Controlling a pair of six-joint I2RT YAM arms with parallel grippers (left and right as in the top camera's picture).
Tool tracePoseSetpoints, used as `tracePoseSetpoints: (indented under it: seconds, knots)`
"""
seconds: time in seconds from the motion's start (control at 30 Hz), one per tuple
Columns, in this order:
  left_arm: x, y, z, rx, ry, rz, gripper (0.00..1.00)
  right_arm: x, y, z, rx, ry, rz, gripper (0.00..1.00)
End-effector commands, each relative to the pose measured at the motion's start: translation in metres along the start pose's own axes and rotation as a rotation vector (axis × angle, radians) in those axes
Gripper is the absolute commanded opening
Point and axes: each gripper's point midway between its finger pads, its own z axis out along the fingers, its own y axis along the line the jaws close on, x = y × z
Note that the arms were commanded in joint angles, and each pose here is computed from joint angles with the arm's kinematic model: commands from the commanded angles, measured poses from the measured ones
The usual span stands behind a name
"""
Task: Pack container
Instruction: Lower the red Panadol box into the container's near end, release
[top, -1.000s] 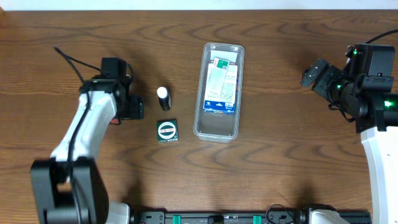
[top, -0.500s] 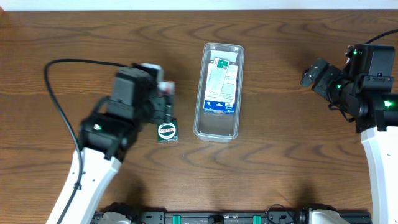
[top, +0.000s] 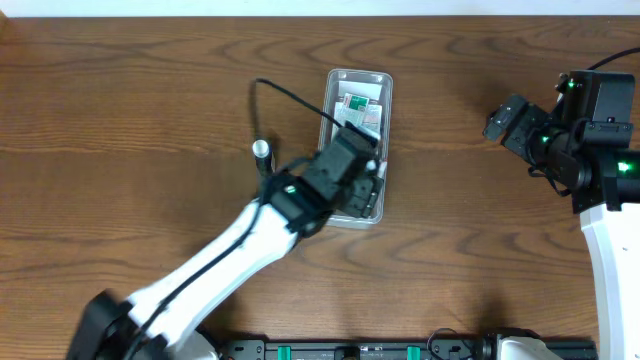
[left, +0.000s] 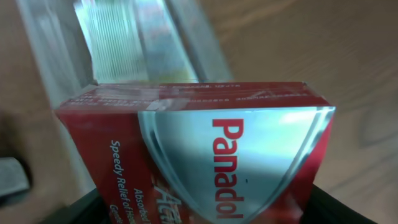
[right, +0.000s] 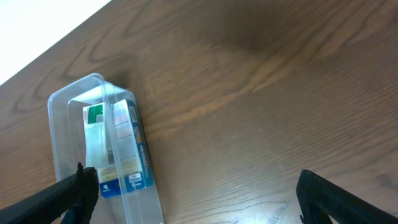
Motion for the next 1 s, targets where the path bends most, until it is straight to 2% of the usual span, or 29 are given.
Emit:
tracePoseSetpoints:
  seconds: [0.0,0.17,0.3,0.57,0.97]
  knots:
    - [0.002,0.015,0.02,-0.094,0.02,-0.11,0.7,-0.003,0.0,-0.002,-0.001,-0.008,0.011,0.99]
    - [0.02,0.018,0.047,-0.122,0.091,-0.153,0.7,-0.003,0.0,-0.002,-0.001,-0.008,0.011,0.99]
    - [0.037,0.01,0.06,-0.081,0.166,-0.188,0.7,-0.003,0.0,-0.002,-0.001,-0.008,0.011,0.99]
    - [0.048,0.007,0.059,-0.074,0.214,-0.243,0.7,-0.003,0.0,-0.002,-0.001,-0.008,0.011,0.99]
    - [0.06,0.002,0.056,-0.05,0.27,-0.247,0.71,-0.003,0.0,-0.002,-0.001,-0.008,0.011,0.99]
